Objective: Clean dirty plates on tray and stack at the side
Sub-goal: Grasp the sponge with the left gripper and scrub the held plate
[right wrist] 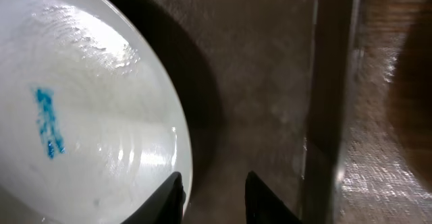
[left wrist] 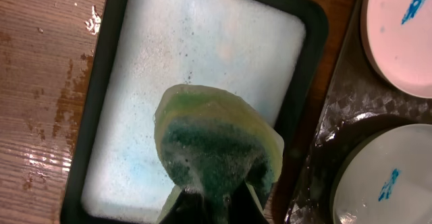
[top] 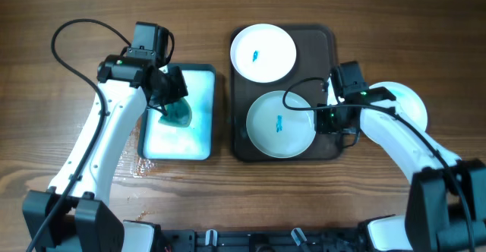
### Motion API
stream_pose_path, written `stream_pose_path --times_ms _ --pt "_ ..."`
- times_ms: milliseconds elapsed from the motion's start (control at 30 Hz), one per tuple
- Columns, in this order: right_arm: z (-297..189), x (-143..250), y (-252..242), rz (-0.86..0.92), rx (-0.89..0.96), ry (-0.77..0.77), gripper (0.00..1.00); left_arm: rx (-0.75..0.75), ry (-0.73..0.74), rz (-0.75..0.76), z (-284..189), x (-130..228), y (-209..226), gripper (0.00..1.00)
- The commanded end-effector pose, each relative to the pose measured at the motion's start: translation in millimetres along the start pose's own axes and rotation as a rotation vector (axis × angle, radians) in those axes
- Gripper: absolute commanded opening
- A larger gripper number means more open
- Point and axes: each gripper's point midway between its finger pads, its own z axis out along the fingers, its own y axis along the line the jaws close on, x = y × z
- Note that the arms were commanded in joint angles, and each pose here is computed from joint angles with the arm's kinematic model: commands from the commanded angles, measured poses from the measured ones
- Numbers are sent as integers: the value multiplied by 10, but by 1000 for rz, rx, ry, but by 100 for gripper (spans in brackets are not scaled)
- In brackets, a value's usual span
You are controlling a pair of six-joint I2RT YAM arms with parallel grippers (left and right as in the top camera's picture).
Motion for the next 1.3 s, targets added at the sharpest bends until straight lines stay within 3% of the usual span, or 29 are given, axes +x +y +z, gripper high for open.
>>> stream_pose_path --times_ms 0,100,133,200,400,600,667,733,867,1033,1100,1200,1267 --pt "165 40 265 -113 -161 40 32 2 -24 26 -100 -40 -10 4" --pt "320 61 294 -88 -188 55 32 23 -14 27 -102 -21 -47 4" --pt "350 53 226 -49 -149 56 28 62 1 43 -104 6 -113 4" --pt "365 45 113 26 -81 53 5 151 32 59 -120 60 -270 4" --pt "364 78 109 42 -78 66 4 414 27 163 -86 246 -1151 4" --pt "362 113 102 44 -75 81 4 518 105 290 682 942 -2228 4" --pt "361 119 107 45 -78 84 4 482 155 317 1002 1165 -2294 4" --pt "360 133 109 45 -79 90 4 333 172 311 1313 1223 -2031 4" --pt "360 133 110 46 -80 90 4 45 51 455 1465 965 -1490 4" --pt "360 135 109 46 -79 90 4 -96 -63 422 1458 723 -1297 4" --pt "360 135 109 46 -79 90 4 -2 -44 420 1466 778 -1481 4" --pt "360 135 109 46 -79 90 4 343 89 423 1376 1179 -2156 4" --pt "359 136 114 46 -82 91 4 427 138 401 1349 1379 -2377 4"
